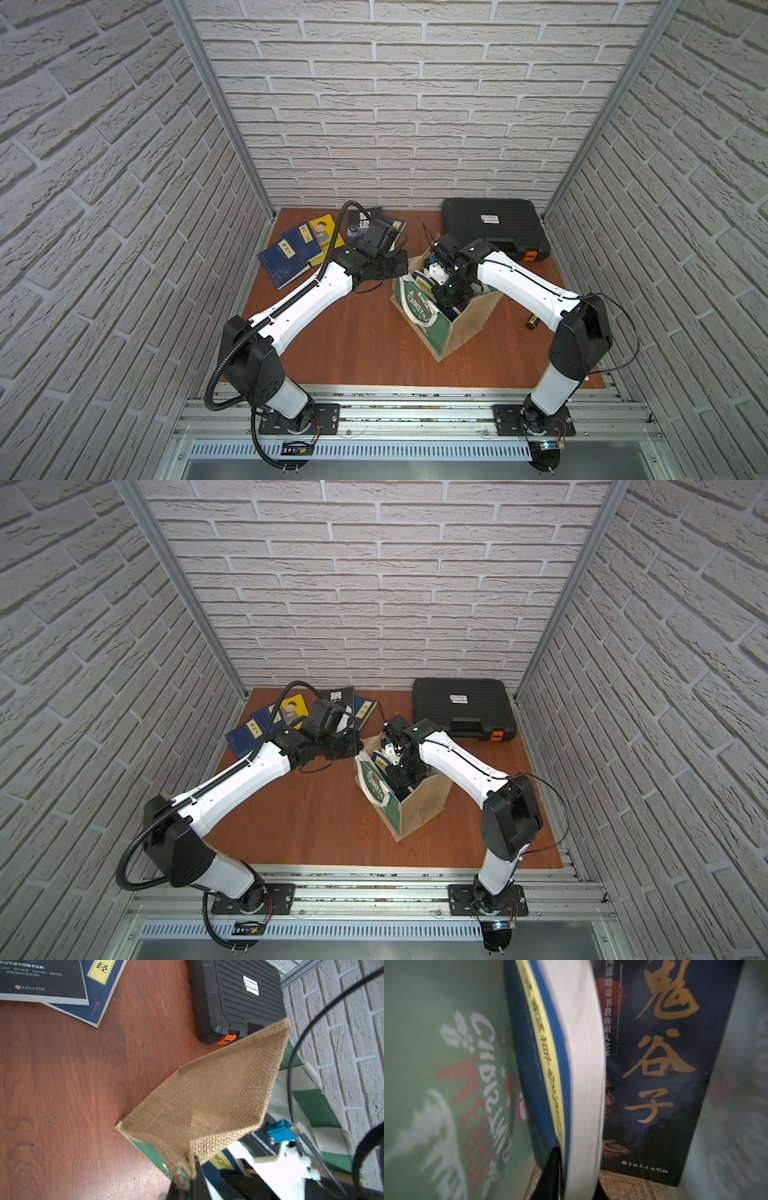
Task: Put the books into the canvas bag
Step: Place the book in the canvas bag, then move the books to the center of the board.
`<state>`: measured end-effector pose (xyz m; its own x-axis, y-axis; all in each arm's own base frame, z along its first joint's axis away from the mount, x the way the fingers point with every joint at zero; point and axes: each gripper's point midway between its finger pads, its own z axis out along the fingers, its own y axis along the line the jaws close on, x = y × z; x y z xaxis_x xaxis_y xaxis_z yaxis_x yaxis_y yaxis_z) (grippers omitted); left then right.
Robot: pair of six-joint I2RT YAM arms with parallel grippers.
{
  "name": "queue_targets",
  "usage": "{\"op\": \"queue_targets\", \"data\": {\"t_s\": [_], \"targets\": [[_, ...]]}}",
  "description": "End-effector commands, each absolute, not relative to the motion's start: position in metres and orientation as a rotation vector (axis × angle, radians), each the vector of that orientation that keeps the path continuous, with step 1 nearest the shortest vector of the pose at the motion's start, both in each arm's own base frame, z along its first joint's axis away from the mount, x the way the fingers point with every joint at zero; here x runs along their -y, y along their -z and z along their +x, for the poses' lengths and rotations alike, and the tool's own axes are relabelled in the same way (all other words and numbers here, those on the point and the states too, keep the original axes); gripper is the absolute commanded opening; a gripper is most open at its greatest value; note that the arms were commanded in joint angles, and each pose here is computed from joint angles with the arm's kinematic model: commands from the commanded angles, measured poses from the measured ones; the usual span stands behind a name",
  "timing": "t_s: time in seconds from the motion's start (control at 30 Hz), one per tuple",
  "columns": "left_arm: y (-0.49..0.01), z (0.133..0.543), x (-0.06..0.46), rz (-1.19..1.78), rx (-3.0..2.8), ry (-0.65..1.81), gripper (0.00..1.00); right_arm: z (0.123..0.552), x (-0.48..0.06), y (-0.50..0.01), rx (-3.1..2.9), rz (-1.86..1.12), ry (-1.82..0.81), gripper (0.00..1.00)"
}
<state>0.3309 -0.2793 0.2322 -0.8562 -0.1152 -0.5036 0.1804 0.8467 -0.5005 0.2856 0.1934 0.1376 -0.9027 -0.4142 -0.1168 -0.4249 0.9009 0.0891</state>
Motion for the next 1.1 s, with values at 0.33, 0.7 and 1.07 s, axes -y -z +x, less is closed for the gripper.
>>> {"op": "queue_targets", "data": {"t_s": [0.33,0.7,1.07], "targets": [[-0.3,0.335,0.255,0.066,-2.302,0.795,0.56,0.293,-0.151,-0.224,-2.69,-0.4,-0.05,0.44],[-0.243,0.293,0.181,-0.196,-2.333,0.692,0.61,0.276,-0.192,-0.256,-2.582,-0.424,-0.297,0.38],[-0.135,0.25,0.2,-0.338,-2.423,0.806,0.47,0.24,-0.296,-0.276,-2.435,-0.643,-0.535,0.37]]}}
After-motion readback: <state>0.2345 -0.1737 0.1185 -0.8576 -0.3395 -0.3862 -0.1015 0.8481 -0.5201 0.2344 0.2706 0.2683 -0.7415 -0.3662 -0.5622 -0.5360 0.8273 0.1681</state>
